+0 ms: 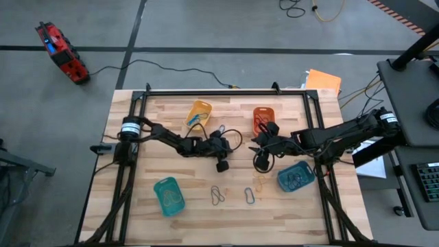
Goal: Sort rubber bands into baskets
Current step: Put the yellow rubber band into the green bin
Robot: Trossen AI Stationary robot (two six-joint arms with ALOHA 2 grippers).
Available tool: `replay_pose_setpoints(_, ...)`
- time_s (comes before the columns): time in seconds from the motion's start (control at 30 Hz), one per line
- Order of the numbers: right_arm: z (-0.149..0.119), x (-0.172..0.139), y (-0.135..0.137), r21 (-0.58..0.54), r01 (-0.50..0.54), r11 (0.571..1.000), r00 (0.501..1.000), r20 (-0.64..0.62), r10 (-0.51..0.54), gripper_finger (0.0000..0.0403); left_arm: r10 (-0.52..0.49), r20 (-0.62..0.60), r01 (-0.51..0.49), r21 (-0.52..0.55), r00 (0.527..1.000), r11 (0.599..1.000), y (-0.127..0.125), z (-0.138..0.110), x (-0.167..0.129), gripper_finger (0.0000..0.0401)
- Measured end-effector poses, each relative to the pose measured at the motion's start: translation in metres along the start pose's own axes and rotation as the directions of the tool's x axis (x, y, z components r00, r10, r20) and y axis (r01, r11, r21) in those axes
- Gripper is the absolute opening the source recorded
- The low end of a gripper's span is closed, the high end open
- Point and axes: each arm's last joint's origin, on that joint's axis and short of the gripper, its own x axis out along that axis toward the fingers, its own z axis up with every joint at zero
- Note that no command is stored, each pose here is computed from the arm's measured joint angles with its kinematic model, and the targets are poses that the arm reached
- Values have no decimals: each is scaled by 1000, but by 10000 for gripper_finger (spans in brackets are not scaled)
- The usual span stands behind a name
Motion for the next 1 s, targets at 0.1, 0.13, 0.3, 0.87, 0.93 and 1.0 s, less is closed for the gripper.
replay_pose_setpoints(0.1, 0, 0, 0, 12, 1, 1000, 1000, -4, -1, 146, -12, -5, 12, 9, 1000, 1000, 0, 9, -10, 0)
replay_pose_setpoints(0.13, 0, 0, 0, 12, 1, 1000, 1000, -4, 0, 147, -14, -3, 14, 12, 1000, 1000, 0, 13, -15, 0)
replay_pose_setpoints(0.3, -1, 0, 0, 10, 0, 1000, 1000, -6, 0, 145, -35, 22, 34, 48, 999, 998, -3, 34, -41, 0)
replay_pose_setpoints(0.87, -4, 1, 0, -2, 1, 1000, 1000, -12, -1, 143, -191, 156, 172, 128, 969, 977, -53, 85, -178, 0)
replay_pose_setpoints(0.93, -4, 1, 0, -11, 2, 1000, 1000, -14, -2, 142, -213, 172, 196, 113, 962, 974, -57, 87, -196, 0)
replay_pose_setpoints(1.0, -4, 1, 0, -13, 2, 1000, 1000, -14, -2, 139, -245, 189, 231, 93, 951, 968, -62, 88, -212, 0)
